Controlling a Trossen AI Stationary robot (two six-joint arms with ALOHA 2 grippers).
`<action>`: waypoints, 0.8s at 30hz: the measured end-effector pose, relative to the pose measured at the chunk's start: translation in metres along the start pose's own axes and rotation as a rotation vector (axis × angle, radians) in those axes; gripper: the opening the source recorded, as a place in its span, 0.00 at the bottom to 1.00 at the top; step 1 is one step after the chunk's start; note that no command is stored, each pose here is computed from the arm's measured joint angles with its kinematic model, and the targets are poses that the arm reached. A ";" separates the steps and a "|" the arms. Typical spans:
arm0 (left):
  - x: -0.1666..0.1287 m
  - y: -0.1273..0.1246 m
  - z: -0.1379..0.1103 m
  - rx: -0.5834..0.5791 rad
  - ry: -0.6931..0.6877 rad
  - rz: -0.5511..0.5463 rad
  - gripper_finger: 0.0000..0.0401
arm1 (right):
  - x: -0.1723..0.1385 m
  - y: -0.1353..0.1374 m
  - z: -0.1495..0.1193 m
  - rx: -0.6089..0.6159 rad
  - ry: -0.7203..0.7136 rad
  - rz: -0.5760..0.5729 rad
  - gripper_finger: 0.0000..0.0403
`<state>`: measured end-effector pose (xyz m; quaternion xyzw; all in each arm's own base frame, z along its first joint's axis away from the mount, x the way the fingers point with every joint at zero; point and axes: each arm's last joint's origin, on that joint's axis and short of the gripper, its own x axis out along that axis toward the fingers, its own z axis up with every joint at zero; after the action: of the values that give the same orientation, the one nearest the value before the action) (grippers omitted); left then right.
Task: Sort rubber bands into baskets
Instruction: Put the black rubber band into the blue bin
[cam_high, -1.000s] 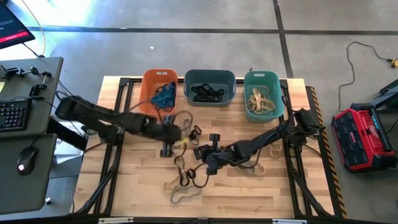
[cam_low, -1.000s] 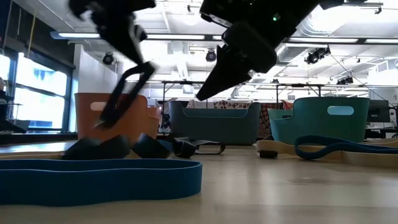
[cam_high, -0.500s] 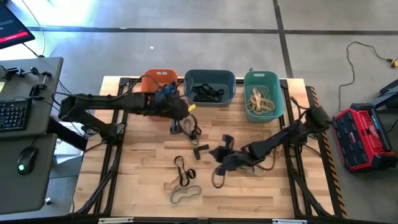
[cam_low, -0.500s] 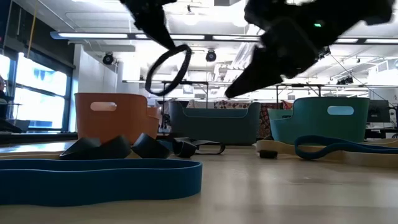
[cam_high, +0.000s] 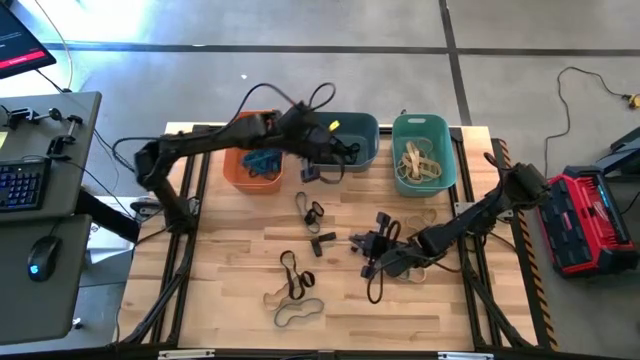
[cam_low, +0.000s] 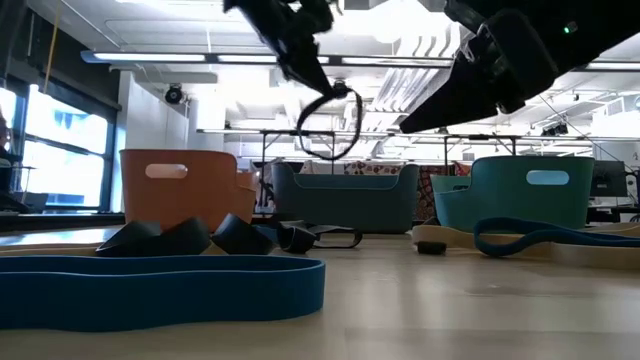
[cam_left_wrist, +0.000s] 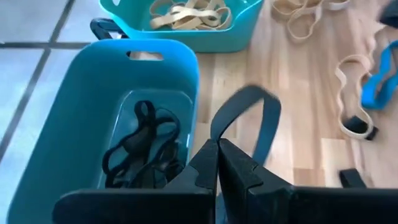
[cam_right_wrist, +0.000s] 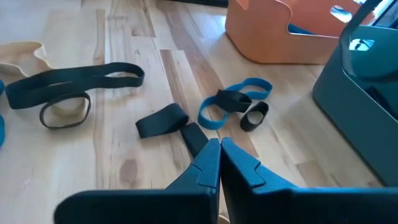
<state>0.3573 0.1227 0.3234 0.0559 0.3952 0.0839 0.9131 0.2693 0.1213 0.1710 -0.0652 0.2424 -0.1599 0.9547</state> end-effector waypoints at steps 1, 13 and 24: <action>0.005 0.006 0.002 -0.005 0.006 -0.003 0.00 | 0.000 0.000 0.000 -0.004 -0.001 -0.006 0.00; 0.060 0.084 -0.008 -0.086 0.073 -0.004 0.00 | 0.000 -0.001 -0.001 -0.004 0.001 -0.017 0.00; 0.107 0.119 -0.042 -0.142 0.113 -0.084 0.00 | 0.000 0.000 -0.001 0.022 0.002 -0.017 0.00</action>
<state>0.3855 0.2621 0.2383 -0.0305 0.4409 0.0767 0.8938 0.2691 0.1207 0.1701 -0.0567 0.2410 -0.1708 0.9537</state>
